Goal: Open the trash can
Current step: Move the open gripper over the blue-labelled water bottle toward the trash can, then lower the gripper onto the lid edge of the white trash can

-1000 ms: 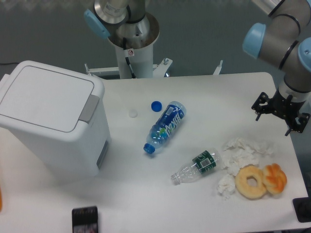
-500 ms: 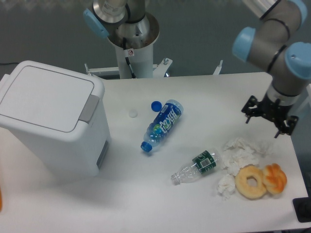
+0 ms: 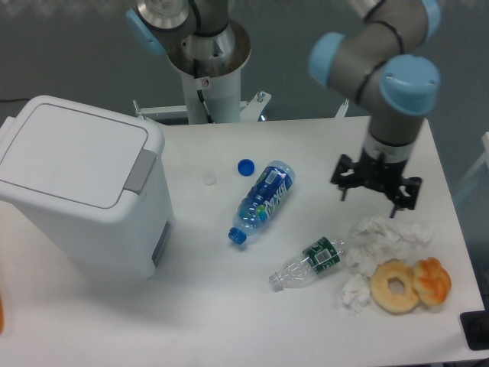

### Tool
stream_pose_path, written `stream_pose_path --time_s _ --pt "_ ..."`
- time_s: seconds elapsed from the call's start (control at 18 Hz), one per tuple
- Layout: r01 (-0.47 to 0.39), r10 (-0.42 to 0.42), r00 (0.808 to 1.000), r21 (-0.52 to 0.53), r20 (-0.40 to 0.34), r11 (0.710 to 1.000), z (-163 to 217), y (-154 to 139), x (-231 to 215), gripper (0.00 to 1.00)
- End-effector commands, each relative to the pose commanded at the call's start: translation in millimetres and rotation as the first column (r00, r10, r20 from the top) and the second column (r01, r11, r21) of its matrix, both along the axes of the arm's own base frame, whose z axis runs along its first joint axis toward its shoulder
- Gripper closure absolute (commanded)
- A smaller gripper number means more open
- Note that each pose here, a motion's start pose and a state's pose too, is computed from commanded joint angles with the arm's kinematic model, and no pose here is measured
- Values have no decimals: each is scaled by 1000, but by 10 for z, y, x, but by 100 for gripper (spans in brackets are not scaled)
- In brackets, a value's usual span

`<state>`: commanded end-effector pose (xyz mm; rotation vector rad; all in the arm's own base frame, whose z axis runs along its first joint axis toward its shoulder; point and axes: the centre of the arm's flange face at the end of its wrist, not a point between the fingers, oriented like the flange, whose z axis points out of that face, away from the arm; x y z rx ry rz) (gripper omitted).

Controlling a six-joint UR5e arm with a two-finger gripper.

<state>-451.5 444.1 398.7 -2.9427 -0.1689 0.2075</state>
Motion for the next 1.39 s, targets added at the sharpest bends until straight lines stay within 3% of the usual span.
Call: stream_pose_path --time_s 0.11,0.44,0.67,0.78,1.0,1.11,1.28,1.33,1.39 --pt "-2 1 1000 20 29 1000 22 145 188 0" --pt "-117 100 985 118 144 986 344 287 679 0" --pt "-212 160 956 202 245 956 660 303 958 0" --pt "-257 200 944 207 262 944 715 335 1022 0" --pt "-272 202 935 226 290 935 844 408 1258 0" --pt "-275 200 938 254 282 927 1017 350 1342 0" --pt "-340 246 913 276 324 899 1162 316 1428 0" --pt "-353 255 908 279 332 893 1188 309 1444 3" --pt "-364 257 901 285 349 887 1203 316 1460 11"
